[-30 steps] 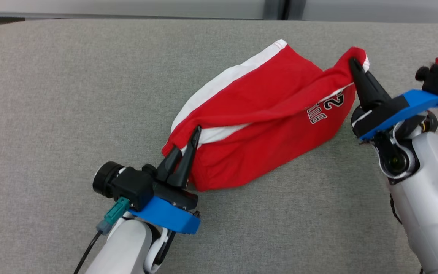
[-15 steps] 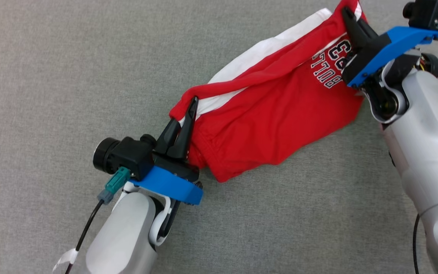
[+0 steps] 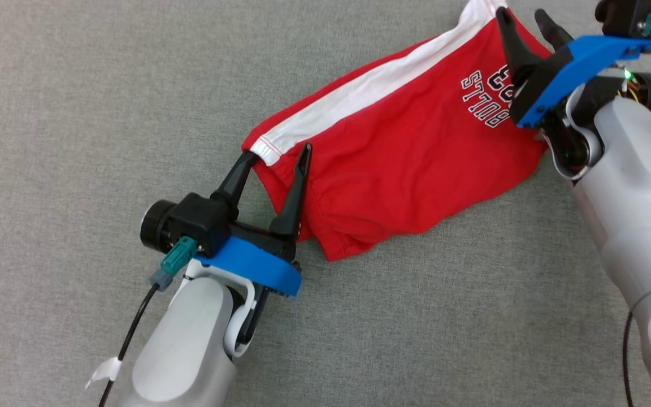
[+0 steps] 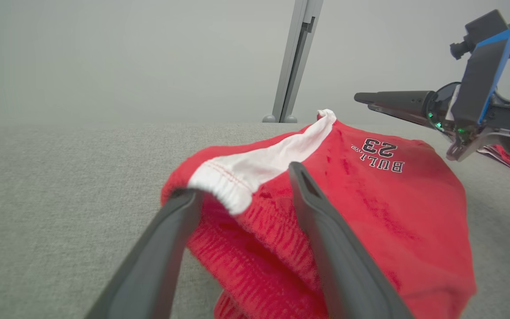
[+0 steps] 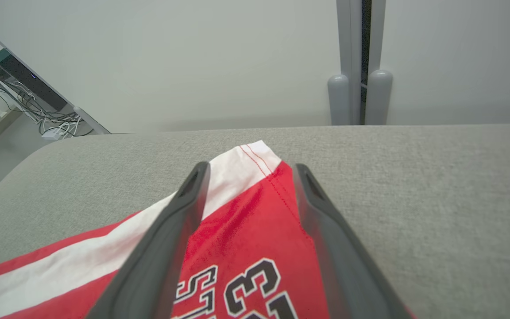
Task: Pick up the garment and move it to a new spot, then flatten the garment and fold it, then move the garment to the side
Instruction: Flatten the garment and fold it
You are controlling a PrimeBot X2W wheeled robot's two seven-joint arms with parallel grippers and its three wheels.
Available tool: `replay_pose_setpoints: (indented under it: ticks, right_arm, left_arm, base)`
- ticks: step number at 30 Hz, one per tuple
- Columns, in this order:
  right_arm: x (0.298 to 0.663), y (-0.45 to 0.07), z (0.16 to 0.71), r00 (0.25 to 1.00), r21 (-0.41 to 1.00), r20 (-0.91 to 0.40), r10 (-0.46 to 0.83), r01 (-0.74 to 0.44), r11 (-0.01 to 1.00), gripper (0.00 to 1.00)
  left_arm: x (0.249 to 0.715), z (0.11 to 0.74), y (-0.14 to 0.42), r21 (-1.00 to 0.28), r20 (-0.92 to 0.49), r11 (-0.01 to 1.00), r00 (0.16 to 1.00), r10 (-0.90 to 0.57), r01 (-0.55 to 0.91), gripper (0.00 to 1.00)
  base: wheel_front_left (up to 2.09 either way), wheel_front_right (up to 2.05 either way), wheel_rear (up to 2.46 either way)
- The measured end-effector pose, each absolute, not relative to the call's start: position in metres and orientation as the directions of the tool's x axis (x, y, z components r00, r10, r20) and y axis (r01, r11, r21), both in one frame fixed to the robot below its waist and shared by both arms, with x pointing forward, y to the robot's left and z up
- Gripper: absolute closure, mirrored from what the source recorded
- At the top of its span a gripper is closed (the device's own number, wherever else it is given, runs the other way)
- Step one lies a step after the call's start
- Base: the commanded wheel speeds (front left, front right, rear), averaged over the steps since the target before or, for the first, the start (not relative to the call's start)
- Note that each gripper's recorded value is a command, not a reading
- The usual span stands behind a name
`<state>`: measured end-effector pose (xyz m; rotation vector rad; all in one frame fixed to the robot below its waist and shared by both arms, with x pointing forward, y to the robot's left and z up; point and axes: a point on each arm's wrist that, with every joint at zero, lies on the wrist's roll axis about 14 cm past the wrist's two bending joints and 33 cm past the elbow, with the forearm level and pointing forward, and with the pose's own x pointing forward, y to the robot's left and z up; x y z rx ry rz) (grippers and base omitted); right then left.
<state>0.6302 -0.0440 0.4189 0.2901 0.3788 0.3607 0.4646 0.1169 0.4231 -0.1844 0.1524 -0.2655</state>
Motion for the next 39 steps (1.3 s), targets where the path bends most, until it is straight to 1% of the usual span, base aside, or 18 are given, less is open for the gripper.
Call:
replay_pose_setpoints:
  ticks: [7, 14, 26, 33, 39]
  right_arm:
    - [0.615, -0.070, 0.420, 0.874, 0.246, -0.315, 0.369, -0.301, 0.922, 0.00]
    - [0.601, -0.096, 0.415, 0.875, 0.182, -0.351, 0.333, -0.286, 0.941, 0.00]
    - [0.592, -0.107, 0.392, 0.842, 0.088, -0.433, 0.322, -0.316, 0.945, 0.00]
    - [0.593, -0.106, 0.374, 0.811, 0.073, -0.493, 0.316, -0.323, 0.943, 0.00]
    - [0.591, -0.097, 0.364, 0.784, 0.091, -0.526, 0.331, -0.336, 0.938, 0.00]
  left_arm:
    - [0.441, 0.422, 0.116, -0.201, -0.143, 0.950, 0.952, -0.269, 0.239, 0.00]
    - [0.419, 0.429, 0.126, -0.180, -0.136, 0.962, 0.963, -0.233, 0.207, 0.00]
    - [0.409, 0.464, 0.193, -0.079, -0.040, 0.997, 0.999, -0.006, 0.003, 0.00]
    - [0.403, 0.468, 0.216, -0.066, -0.030, 0.994, 0.996, 0.084, -0.086, 0.00]
    - [0.401, 0.466, 0.224, -0.067, -0.037, 0.991, 0.993, 0.114, -0.116, 0.00]
  base:
    - [0.00, 0.00, 0.00]
    - [0.00, 0.00, 0.00]
    - [0.00, 0.00, 0.00]
    - [0.00, 0.00, 0.00]
    - [0.00, 0.00, 0.00]
